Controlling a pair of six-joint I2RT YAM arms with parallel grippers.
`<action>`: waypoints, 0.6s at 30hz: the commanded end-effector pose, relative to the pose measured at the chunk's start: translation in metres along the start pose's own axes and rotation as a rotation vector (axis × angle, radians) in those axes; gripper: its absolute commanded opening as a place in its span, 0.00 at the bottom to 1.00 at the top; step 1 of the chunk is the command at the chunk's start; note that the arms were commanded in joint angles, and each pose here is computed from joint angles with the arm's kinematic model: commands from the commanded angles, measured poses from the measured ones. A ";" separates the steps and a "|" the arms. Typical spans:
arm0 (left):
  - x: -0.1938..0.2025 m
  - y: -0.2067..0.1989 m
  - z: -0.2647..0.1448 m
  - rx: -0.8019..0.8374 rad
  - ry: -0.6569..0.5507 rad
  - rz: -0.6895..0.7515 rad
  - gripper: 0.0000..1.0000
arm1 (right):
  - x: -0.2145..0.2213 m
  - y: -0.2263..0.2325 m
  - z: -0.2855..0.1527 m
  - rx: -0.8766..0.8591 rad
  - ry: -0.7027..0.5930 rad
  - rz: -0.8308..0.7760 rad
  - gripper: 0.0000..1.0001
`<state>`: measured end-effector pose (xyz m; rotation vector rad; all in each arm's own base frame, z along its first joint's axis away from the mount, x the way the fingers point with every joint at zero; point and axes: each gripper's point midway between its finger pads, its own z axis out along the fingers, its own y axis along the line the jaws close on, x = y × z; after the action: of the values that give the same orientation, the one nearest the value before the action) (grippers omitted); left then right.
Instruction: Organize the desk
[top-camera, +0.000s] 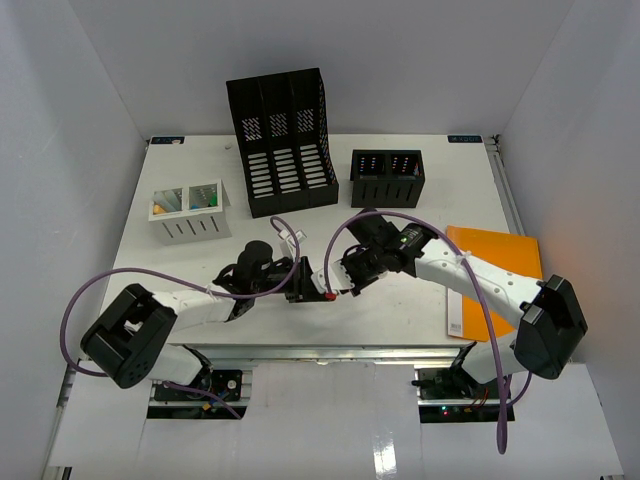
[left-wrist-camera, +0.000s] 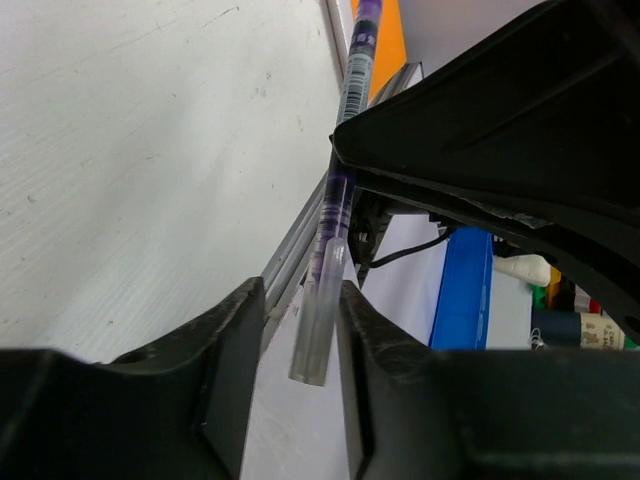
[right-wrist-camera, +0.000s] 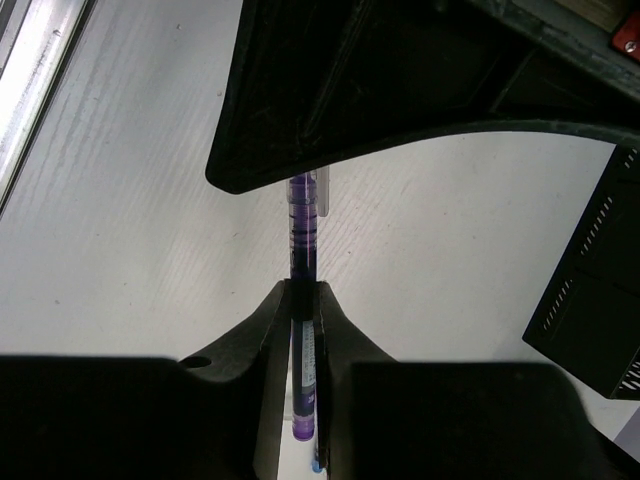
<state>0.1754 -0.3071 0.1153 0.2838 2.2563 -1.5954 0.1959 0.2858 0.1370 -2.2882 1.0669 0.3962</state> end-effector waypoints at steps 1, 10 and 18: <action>-0.010 -0.017 0.004 0.058 -0.010 0.054 0.41 | -0.008 -0.011 -0.002 0.038 0.001 -0.040 0.12; -0.009 -0.021 0.005 0.073 0.002 0.069 0.25 | -0.007 -0.004 0.005 0.015 0.020 -0.062 0.15; -0.005 -0.019 0.002 0.072 -0.008 0.082 0.11 | -0.009 -0.008 0.006 0.044 0.022 -0.055 0.45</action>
<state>0.1728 -0.3133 0.1239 0.3379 2.2198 -1.6353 0.1960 0.2917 0.1365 -2.3092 1.0339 0.3313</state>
